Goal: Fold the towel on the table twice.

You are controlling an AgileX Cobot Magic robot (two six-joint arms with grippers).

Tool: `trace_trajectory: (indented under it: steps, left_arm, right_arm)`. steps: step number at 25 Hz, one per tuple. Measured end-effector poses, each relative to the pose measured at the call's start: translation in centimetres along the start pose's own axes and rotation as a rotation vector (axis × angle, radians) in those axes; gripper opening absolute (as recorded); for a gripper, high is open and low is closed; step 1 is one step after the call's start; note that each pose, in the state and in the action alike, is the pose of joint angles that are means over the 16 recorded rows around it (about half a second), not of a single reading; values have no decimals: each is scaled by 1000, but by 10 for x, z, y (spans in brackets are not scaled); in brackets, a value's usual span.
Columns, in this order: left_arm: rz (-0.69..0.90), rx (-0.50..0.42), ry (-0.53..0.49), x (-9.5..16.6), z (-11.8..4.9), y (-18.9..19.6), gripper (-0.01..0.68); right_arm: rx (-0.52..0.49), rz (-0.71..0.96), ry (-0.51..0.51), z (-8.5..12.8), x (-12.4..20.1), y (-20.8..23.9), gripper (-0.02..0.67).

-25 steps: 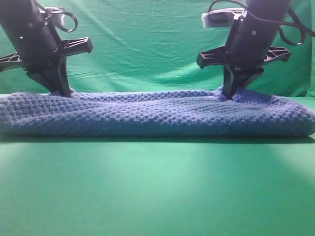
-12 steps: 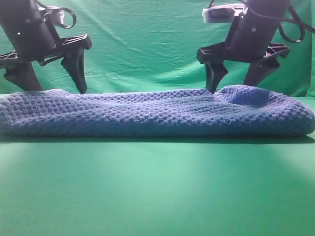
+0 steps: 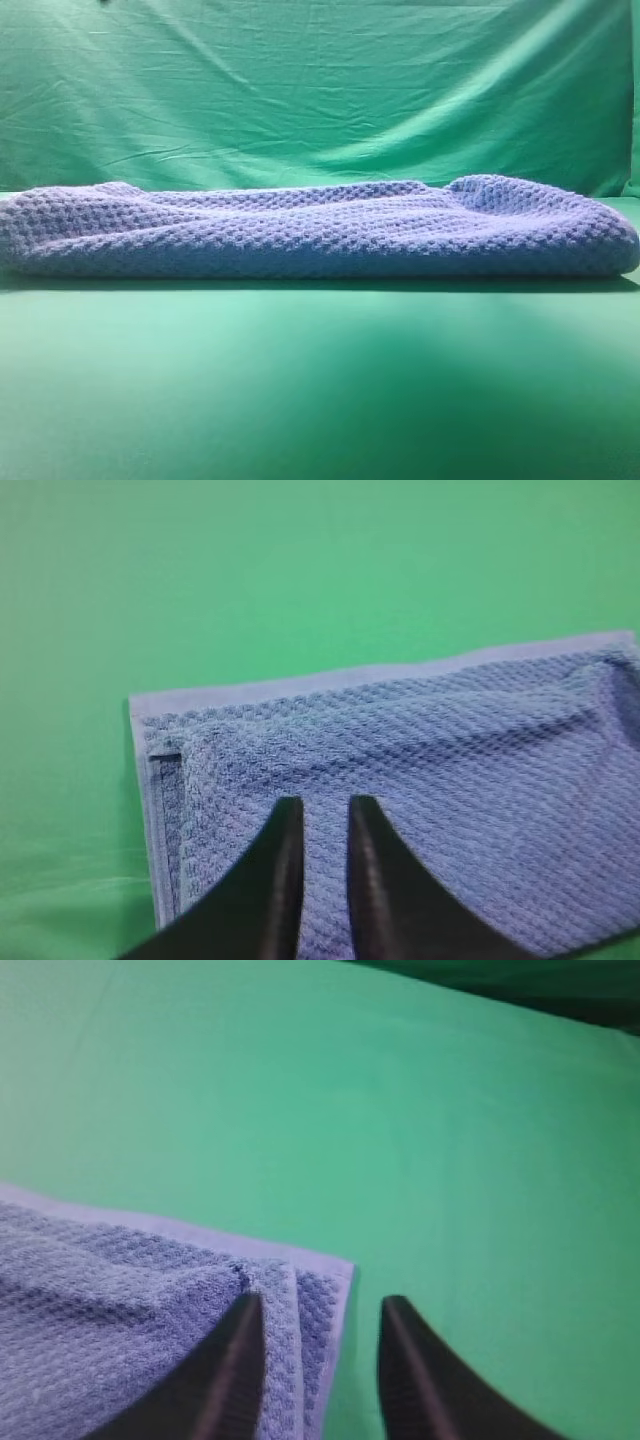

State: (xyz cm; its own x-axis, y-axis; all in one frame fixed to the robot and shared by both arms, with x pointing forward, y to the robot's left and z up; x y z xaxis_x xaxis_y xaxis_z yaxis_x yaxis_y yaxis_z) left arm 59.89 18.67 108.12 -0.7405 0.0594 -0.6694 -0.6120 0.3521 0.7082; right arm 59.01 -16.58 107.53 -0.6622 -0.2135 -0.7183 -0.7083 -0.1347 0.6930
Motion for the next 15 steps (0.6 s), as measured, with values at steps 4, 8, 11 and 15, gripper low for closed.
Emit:
trace_trajectory:
  steps: [4,8,11,15]
  left_arm:
    - [-89,43,-50,-5,-17,59,76]
    - [-183,82,-104,7,-31,115,8]
    - [-255,106,-148,25,-39,153,0]
    - [-346,128,-203,62,-45,193,0]
  right_arm:
    - [6,-52,-38,-11,-6,60,124]
    - [-8,-105,-66,-19,2,113,28]
    - [-29,-139,-74,-24,16,146,3]
    - [-71,-173,-66,-26,43,178,0]
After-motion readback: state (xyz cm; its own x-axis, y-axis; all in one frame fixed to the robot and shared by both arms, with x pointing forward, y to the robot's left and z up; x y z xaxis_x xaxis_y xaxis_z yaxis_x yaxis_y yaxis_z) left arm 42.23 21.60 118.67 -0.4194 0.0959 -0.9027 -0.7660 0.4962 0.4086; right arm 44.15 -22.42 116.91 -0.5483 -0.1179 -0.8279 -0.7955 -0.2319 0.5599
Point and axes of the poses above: a point on each arm's last joint axis where the gripper is mounted, y pointing back along that axis away from the gripper, z along the wrist's bending axis when the last joint is at zero, x = y × z, the point moved 4 cm from there along -y, pointing out along that axis toward the gripper, and after that the axes turned 5 degrees about -y, right-handed, at the moved point
